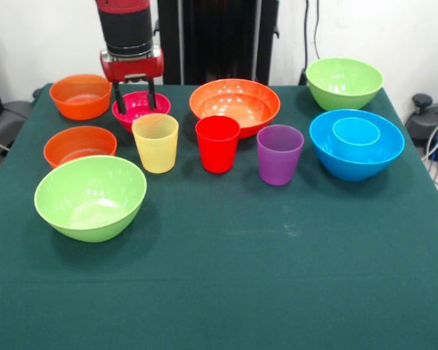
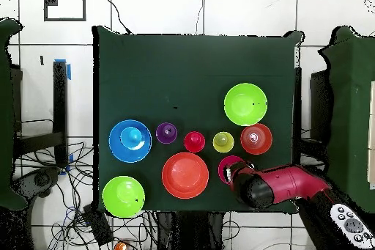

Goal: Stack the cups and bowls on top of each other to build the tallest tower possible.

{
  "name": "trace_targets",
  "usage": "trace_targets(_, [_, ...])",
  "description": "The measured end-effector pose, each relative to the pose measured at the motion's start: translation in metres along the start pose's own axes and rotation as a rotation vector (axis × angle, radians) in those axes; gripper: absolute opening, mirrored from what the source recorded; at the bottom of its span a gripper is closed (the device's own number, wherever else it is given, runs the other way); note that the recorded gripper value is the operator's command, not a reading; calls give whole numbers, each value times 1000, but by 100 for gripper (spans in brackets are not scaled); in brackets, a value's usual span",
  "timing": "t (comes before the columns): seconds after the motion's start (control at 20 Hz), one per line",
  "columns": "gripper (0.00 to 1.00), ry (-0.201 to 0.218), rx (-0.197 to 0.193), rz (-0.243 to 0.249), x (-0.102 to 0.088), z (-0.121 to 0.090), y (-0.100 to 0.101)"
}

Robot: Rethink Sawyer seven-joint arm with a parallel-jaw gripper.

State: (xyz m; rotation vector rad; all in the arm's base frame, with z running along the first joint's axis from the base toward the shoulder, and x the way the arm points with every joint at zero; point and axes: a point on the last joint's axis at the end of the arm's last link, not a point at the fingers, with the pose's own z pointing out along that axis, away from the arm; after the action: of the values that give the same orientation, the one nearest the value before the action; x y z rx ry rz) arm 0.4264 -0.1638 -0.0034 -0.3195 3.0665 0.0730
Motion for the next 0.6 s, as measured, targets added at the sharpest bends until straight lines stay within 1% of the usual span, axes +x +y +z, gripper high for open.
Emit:
trace_targets(0.25, [100, 6, -13, -3, 2, 5, 4])
trace_targets(0.3, [100, 10, -11, -8, 3, 6, 5])
trace_targets(0.5, [100, 31, 13, -44, 7, 8, 3])
trace_targets(0.6, [100, 50, 30, -67, 9, 7, 1])
